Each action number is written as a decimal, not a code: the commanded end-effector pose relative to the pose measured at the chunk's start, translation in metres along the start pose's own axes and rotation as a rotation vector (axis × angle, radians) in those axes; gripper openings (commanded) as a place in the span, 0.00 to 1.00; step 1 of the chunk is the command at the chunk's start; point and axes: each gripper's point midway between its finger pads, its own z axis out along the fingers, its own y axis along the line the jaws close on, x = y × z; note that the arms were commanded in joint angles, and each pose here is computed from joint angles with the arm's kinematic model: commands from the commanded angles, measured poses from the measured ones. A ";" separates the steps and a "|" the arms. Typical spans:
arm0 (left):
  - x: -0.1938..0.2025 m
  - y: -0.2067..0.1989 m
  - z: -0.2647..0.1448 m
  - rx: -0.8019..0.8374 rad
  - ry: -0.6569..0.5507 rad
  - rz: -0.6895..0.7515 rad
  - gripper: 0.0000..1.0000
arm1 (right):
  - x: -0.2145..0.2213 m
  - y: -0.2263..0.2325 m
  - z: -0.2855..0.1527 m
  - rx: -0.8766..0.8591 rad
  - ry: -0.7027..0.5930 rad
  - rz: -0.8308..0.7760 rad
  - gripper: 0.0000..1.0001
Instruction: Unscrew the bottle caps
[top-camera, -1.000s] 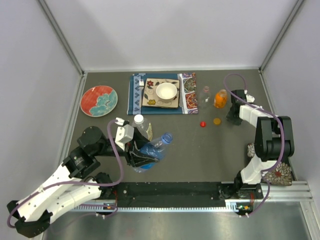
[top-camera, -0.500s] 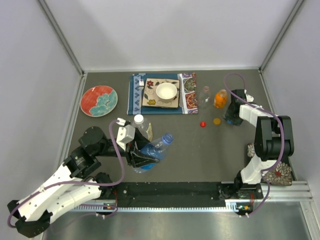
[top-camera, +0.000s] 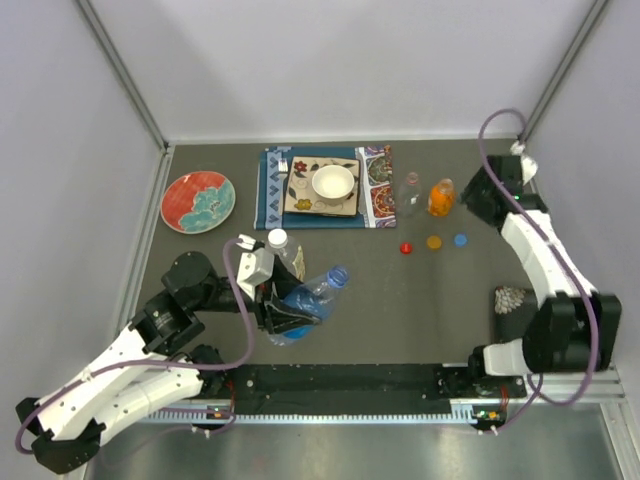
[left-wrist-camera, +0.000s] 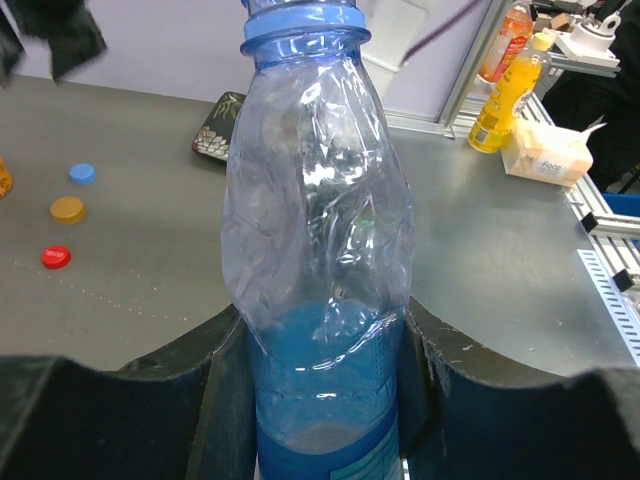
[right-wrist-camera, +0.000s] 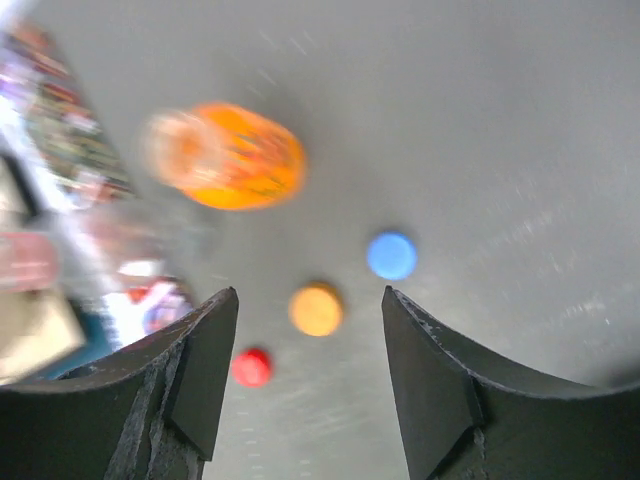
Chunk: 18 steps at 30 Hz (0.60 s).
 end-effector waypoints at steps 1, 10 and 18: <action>-0.012 0.007 0.006 -0.011 -0.039 0.036 0.45 | -0.072 0.059 -0.125 -0.315 -0.254 0.061 0.61; -0.009 0.026 0.026 -0.015 0.007 0.008 0.45 | 0.002 0.154 -0.356 -1.409 -0.198 -0.232 0.84; -0.012 0.041 0.039 -0.039 0.032 -0.010 0.45 | 0.075 0.151 -0.432 -1.640 -0.011 -0.471 0.99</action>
